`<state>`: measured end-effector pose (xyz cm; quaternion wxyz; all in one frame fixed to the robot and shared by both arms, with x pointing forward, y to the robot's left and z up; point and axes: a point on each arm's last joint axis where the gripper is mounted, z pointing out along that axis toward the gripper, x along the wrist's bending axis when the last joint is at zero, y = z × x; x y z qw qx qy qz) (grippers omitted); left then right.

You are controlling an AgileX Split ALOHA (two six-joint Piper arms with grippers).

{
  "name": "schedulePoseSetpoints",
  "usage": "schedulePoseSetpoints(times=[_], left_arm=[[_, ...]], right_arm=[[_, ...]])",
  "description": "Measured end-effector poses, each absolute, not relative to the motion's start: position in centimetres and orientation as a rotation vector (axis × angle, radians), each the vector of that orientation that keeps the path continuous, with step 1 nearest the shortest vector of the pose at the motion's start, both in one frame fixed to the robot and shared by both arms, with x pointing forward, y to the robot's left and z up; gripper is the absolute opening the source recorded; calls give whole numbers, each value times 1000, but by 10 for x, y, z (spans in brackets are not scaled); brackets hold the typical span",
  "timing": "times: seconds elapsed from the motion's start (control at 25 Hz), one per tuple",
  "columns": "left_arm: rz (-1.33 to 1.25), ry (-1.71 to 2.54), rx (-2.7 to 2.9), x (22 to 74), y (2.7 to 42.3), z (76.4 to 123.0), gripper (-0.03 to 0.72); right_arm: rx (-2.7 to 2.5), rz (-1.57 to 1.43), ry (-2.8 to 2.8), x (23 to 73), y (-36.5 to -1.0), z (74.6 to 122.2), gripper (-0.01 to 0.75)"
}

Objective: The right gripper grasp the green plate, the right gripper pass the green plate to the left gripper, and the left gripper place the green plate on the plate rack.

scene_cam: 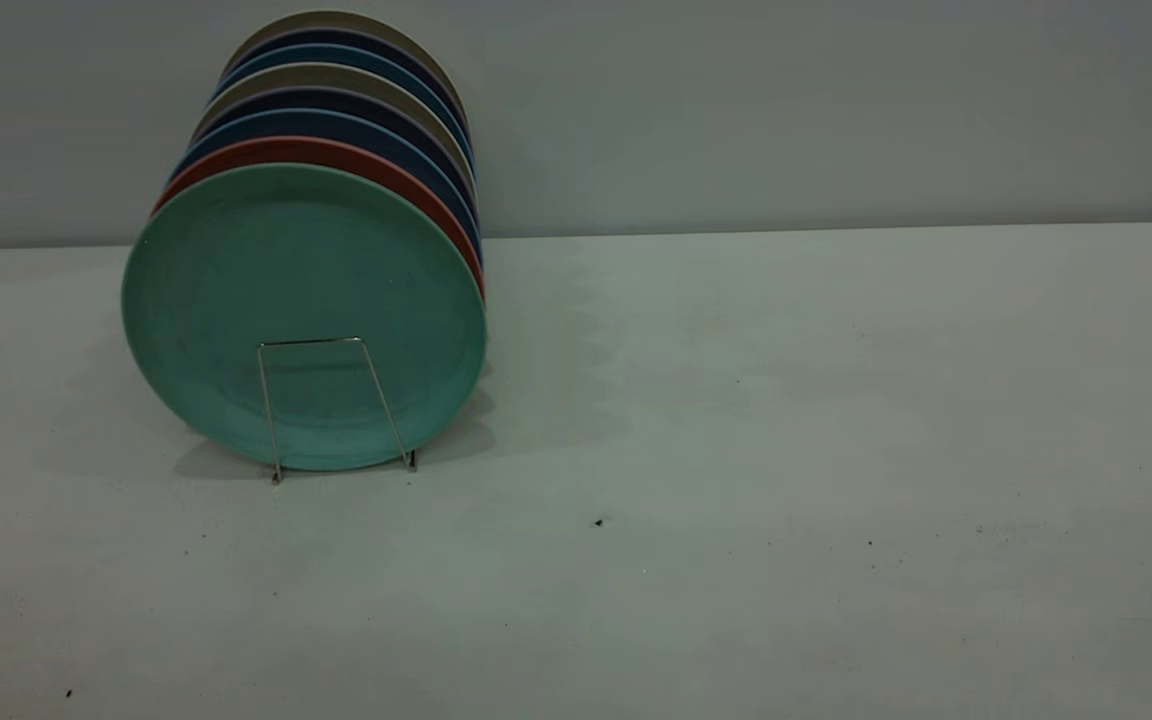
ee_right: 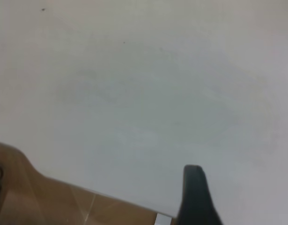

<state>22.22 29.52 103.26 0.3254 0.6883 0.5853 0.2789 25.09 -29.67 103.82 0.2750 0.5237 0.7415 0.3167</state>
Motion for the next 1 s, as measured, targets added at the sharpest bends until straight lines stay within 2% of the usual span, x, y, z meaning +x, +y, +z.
schedulePoseSetpoints(times=[0.52,1.0], left_arm=[[726,1527,1809,222,295,1033,516],[731,1524,1801,221,296,1032,516]], right_arm=[[1409,853,1988,251,-297,1038,533],[1518,839,1672,231,-300,1039,532]])
